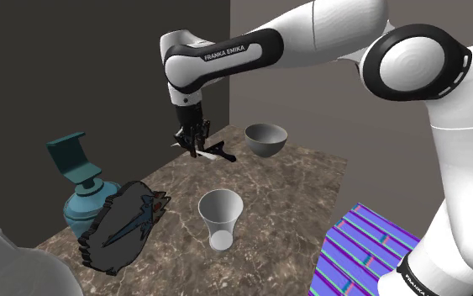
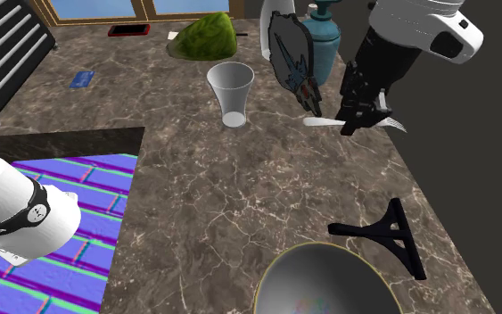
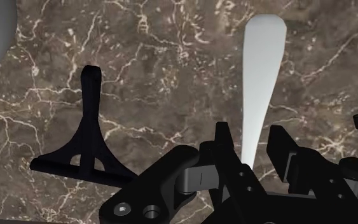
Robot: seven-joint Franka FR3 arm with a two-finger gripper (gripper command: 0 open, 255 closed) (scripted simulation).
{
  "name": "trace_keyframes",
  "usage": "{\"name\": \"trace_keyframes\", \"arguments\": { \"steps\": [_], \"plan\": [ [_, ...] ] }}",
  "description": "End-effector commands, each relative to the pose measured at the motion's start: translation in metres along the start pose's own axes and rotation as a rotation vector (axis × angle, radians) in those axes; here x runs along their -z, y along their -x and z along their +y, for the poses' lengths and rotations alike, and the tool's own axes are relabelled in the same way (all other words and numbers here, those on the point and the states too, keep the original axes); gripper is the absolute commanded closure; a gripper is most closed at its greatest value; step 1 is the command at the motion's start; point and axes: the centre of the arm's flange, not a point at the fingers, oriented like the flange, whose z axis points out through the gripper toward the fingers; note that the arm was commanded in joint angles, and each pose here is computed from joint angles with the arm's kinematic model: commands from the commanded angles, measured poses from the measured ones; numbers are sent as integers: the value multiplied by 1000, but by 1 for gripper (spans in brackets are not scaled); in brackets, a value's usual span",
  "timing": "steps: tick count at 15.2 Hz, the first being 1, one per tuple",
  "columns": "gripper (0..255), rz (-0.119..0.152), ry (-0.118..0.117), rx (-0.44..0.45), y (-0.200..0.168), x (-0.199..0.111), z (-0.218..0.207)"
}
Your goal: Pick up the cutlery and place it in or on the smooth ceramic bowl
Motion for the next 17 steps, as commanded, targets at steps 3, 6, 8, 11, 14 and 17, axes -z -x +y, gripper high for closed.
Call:
{"name": "trace_keyframes", "arguments": {
  "steps": [3, 6, 8, 11, 14, 17],
  "plan": [
    [255, 0, 0, 0, 3, 22, 0],
    [255, 0, 0, 0, 5, 38, 0],
    [255, 0, 0, 0, 7, 48, 0],
    [255, 0, 0, 0, 9, 64, 0],
    [255, 0, 0, 0, 14, 70, 13],
    [255, 0, 0, 0, 29, 67, 49]
  ]
}}
